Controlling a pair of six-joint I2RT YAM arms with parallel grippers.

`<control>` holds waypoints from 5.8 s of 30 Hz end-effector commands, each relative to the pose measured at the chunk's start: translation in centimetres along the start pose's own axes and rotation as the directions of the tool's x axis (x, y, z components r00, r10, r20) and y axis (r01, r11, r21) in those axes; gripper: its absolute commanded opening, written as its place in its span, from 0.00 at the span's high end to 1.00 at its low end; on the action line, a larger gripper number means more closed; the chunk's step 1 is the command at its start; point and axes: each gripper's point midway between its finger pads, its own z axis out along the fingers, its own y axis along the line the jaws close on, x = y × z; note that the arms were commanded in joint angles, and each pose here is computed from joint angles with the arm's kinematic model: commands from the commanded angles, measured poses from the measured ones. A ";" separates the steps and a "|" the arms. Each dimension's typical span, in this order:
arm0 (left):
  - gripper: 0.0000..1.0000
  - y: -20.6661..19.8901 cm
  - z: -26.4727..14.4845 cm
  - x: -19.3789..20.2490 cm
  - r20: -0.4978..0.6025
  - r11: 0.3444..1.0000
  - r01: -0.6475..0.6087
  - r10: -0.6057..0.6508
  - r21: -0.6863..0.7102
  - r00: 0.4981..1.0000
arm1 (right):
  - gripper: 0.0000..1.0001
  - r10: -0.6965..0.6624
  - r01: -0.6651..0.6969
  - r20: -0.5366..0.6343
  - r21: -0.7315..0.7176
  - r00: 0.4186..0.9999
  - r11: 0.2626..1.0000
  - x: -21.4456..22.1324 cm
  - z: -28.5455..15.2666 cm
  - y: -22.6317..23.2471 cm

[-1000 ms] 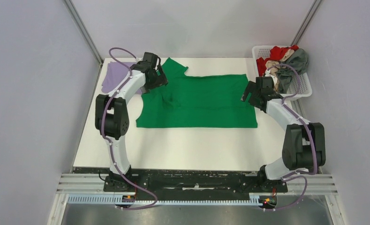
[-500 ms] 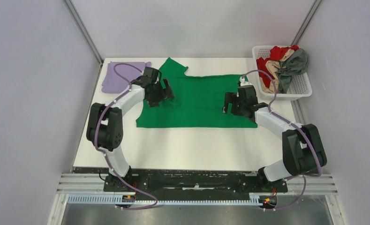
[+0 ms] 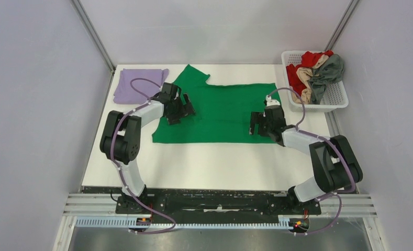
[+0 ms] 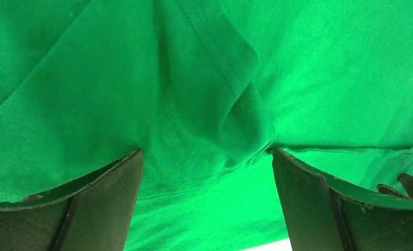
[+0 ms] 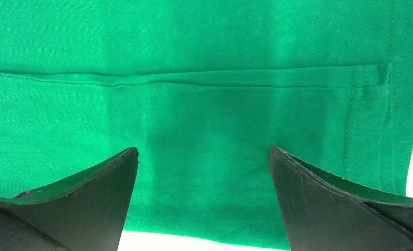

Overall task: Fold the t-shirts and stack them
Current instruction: Fold the flattened tshirt in 1/3 of the way, then grab the side of the flattened tshirt furthest away from the robot with both arms, then fold the other side of the tshirt into a rectangle

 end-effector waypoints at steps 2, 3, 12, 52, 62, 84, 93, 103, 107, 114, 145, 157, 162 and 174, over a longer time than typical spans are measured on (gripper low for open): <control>0.00 4.7 -0.4 7.1 -0.135 0.994 0.013 -0.027 -0.108 0.990 | 0.02 -0.019 0.025 -0.209 0.024 0.978 0.999 9.2 -2.4 -1.8; 0.00 5.2 -0.9 8.1 -0.142 0.993 0.009 -0.026 -0.118 0.990 | 0.02 -0.022 0.027 -0.224 0.020 0.974 0.999 10.2 -3.0 -1.8; 0.00 9.4 -6.2 15.9 -0.123 0.978 0.035 -0.061 -0.205 0.991 | 0.02 -0.009 0.020 -0.346 0.029 0.938 0.999 18.4 -9.0 -3.3; 0.00 3.8 -16.2 6.7 0.262 0.991 -0.014 0.049 -0.133 0.964 | 0.02 0.121 -0.097 0.208 -0.120 0.971 0.988 0.6 -16.0 4.0; 0.00 -0.1 -13.0 -4.6 0.308 0.962 -0.049 0.134 -0.268 0.942 | 0.02 0.090 -0.112 0.353 0.044 0.931 0.993 -7.3 -13.0 2.1; 0.35 2.4 5.5 -15.1 0.076 0.938 -0.178 0.209 -0.296 0.975 | 0.02 0.101 -0.120 0.125 0.159 0.987 0.980 -5.6 -4.1 -2.6; 0.52 3.7 5.4 -12.5 -0.014 0.913 -0.253 0.262 -0.319 0.965 | 0.02 0.103 -0.127 0.126 0.200 0.987 0.972 -5.2 -4.1 -3.6; 0.82 3.6 5.1 -11.2 -0.036 0.905 -0.272 0.276 -0.326 0.961 | 0.02 0.100 -0.131 0.131 0.256 0.986 0.958 -5.9 -3.3 -4.7; 0.98 1.9 4.7 -11.9 -0.009 0.921 -0.274 0.282 -0.278 0.959 | 0.05 0.116 -0.150 0.140 0.266 0.983 0.952 -7.2 -1.8 -4.9; 0.98 -0.3 1.2 -12.5 0.075 0.929 -0.276 0.302 -0.245 0.950 | 0.18 0.134 -0.174 0.149 0.303 0.980 0.937 -10.1 1.7 -5.3; 0.98 -0.3 -6.2 -8.4 0.168 0.939 -0.258 0.299 -0.226 0.939 | 1.00 0.124 -0.151 0.115 0.268 0.986 0.952 -9.2 3.4 -6.1; 0.98 -0.3 -10.6 -6.1 0.245 0.953 -0.222 0.270 -0.206 0.931 | 1.00 0.064 -0.097 0.157 0.213 0.985 0.972 -8.5 -1.3 -5.6; 0.98 0.4 -13.3 -4.9 0.304 0.959 -0.188 0.247 -0.210 0.920 | 1.00 0.060 -0.091 0.165 0.184 0.984 0.979 -7.2 -3.3 -5.1; 0.98 2.9 -18.4 -0.3 0.414 0.986 -0.074 0.131 -0.150 0.901 | 1.00 0.044 -0.072 0.182 0.151 0.982 0.986 -5.2 -7.2 -4.9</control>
